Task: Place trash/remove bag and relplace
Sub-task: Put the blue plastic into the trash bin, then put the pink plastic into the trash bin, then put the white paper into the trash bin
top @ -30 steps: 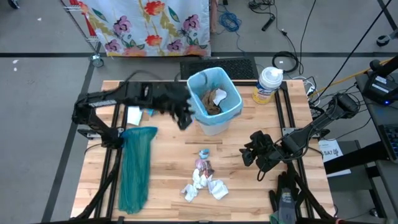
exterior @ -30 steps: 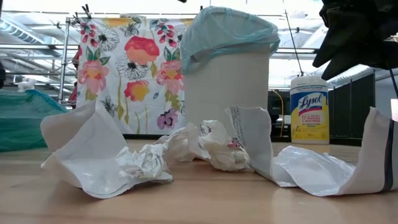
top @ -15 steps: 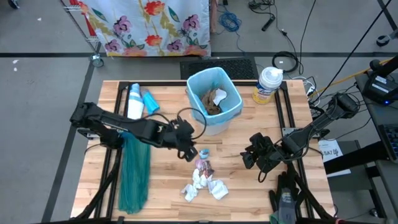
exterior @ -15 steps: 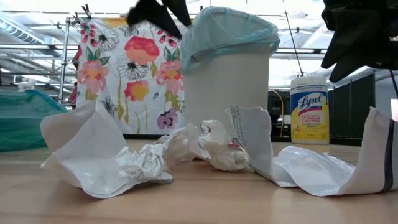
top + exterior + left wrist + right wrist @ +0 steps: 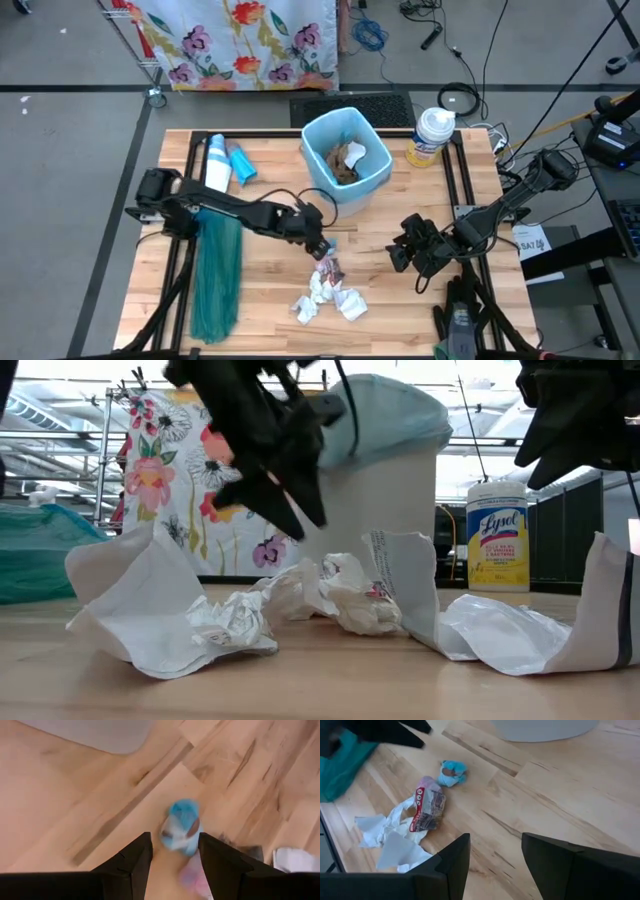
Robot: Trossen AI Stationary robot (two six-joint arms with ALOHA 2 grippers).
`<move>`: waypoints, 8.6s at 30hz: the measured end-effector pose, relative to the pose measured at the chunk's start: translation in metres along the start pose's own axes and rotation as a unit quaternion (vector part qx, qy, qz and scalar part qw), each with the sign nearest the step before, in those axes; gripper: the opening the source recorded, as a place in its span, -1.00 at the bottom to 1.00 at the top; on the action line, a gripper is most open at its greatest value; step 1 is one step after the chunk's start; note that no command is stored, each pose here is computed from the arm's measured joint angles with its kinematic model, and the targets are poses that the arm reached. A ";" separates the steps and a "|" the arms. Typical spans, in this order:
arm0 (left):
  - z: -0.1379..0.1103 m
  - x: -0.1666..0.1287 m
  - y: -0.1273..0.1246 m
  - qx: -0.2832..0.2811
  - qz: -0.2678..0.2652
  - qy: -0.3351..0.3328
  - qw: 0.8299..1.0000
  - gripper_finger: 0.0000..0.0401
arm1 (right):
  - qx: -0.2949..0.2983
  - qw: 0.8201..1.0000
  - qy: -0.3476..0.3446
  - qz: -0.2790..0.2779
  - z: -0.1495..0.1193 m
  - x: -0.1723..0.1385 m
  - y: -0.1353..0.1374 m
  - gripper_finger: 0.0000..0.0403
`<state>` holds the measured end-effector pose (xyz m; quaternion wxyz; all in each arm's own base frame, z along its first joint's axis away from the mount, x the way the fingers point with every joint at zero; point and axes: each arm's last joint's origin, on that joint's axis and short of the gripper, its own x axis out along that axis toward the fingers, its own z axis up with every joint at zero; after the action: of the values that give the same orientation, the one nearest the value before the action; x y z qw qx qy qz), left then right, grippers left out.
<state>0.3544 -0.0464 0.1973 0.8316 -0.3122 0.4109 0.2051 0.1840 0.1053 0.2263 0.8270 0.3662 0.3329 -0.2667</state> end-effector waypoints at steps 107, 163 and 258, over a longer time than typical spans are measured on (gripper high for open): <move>0.174 -0.242 0.044 0.250 -0.028 -0.190 0.949 -0.24 | 0.139 0.989 -0.048 -0.023 -0.010 0.030 0.009 -0.15; -0.121 -0.108 0.094 0.103 -0.151 -0.050 0.982 -0.24 | -0.189 0.976 0.108 -0.006 0.051 0.128 0.164 -0.15; -0.094 -0.116 0.139 0.078 -0.180 -0.117 0.974 -0.24 | -0.055 0.990 -0.098 -0.085 0.248 -0.030 0.054 -0.39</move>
<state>0.1518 -0.0207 0.1987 0.9191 -0.2887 0.2624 0.0547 0.2901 -0.0508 0.3983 0.8491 0.2624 0.2944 -0.3513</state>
